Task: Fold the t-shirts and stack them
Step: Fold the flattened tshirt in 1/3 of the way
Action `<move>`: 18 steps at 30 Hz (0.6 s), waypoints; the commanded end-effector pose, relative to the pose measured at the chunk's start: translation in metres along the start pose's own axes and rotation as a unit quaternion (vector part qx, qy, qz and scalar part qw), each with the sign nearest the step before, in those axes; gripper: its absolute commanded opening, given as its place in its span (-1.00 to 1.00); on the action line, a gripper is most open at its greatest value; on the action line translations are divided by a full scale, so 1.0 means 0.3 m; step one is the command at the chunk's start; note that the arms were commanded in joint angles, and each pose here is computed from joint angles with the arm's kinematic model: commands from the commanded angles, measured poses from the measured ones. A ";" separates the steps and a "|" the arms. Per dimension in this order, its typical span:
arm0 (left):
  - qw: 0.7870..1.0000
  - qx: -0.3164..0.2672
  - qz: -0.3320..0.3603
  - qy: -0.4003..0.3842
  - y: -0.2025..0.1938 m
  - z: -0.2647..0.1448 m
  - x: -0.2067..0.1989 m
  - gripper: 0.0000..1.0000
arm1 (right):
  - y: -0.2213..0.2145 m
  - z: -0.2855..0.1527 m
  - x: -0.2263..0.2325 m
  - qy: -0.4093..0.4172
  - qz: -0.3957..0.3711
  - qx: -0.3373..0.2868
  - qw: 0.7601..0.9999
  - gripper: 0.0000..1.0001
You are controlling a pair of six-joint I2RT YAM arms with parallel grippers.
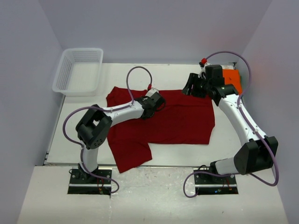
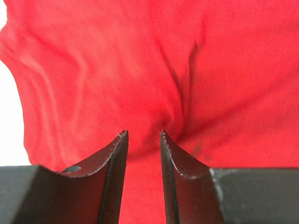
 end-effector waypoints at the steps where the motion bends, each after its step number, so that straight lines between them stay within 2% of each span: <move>1: 0.997 -0.042 -0.047 0.034 0.164 -0.019 0.072 -0.29 | 0.000 -0.016 0.054 0.030 -0.019 -0.008 0.999 0.15; 4: 0.998 -0.030 -0.062 0.015 0.208 0.030 0.112 -0.88 | -0.007 -0.027 0.079 0.029 -0.030 -0.009 0.999 0.15; 5: 0.997 -0.021 -0.073 0.018 0.213 0.058 0.148 -1.00 | -0.008 -0.026 0.082 0.028 -0.033 -0.008 0.999 0.15; 11: 0.997 0.010 -0.078 0.010 0.204 0.173 0.214 -1.00 | -0.003 -0.038 0.090 0.020 -0.038 -0.014 0.999 0.15; 18: 0.996 0.044 -0.073 0.008 0.144 0.279 0.233 -1.00 | 0.003 -0.052 0.090 0.015 -0.039 -0.019 0.999 0.15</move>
Point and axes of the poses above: each gripper's point midway between its finger pads, its own z axis out along the fingers, its own x axis along the line the jaws close on, y = z × x, the point moved 6 cm from there along -z, back along the fingers, and after that the axes turned 3 degrees about z, right-handed, at the moved point
